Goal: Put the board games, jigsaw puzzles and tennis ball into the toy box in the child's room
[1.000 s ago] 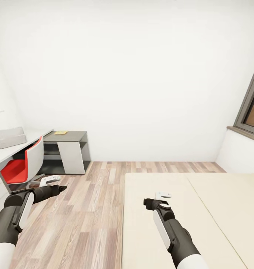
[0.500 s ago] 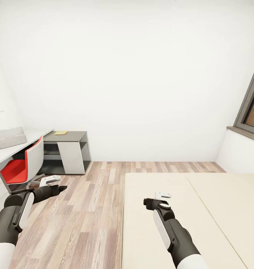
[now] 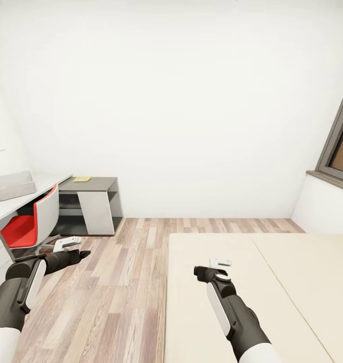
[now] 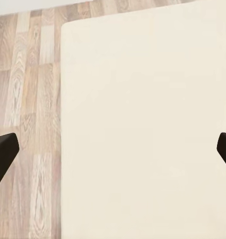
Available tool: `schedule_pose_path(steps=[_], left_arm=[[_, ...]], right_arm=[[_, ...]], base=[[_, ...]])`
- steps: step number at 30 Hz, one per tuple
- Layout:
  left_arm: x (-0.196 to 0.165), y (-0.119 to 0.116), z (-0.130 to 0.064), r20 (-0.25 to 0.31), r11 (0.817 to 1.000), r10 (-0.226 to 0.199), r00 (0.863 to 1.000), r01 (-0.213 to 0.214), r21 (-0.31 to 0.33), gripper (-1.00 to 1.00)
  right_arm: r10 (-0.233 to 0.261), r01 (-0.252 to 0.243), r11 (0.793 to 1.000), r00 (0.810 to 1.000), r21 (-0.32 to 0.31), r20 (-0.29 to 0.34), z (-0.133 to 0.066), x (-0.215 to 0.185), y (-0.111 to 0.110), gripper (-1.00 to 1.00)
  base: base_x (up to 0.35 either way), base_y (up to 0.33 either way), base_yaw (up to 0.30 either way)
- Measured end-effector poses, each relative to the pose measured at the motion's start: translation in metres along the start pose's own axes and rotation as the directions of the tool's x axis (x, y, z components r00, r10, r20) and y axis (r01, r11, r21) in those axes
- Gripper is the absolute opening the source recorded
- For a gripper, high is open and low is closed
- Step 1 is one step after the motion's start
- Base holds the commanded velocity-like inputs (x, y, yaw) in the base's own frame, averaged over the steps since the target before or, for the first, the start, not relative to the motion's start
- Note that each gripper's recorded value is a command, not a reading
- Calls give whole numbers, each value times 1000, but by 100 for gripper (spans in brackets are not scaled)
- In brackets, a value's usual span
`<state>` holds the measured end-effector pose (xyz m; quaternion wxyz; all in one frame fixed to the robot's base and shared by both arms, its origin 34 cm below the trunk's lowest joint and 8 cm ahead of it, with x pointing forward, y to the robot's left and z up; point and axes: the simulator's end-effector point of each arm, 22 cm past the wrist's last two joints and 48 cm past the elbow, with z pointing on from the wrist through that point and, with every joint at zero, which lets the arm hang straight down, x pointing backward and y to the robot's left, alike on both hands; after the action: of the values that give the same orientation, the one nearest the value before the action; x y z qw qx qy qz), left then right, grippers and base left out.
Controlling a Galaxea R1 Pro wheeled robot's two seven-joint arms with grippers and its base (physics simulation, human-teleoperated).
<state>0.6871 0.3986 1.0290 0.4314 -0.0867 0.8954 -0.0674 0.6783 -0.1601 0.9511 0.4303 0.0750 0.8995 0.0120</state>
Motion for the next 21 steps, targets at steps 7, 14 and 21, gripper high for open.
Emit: schedule_pose_path(steps=[7,14,21], left_arm=[[0,0,0,0,1000,0,1000,0,1,100],[0,0,0,-1,1000,0,1000,0,1,100],[0,0,0,-1,1000,-2,1000,2,0,100]], right_arm=[[4,-4,1000,1000,0,9,0,-2,0,100],[5,-5,1000,1000,0,11,0,-2,0,100],[5,-5,1000,1000,0,11,0,-2,0,100]], base=[[0,0,0],[0,18,0],[0,127,0]])
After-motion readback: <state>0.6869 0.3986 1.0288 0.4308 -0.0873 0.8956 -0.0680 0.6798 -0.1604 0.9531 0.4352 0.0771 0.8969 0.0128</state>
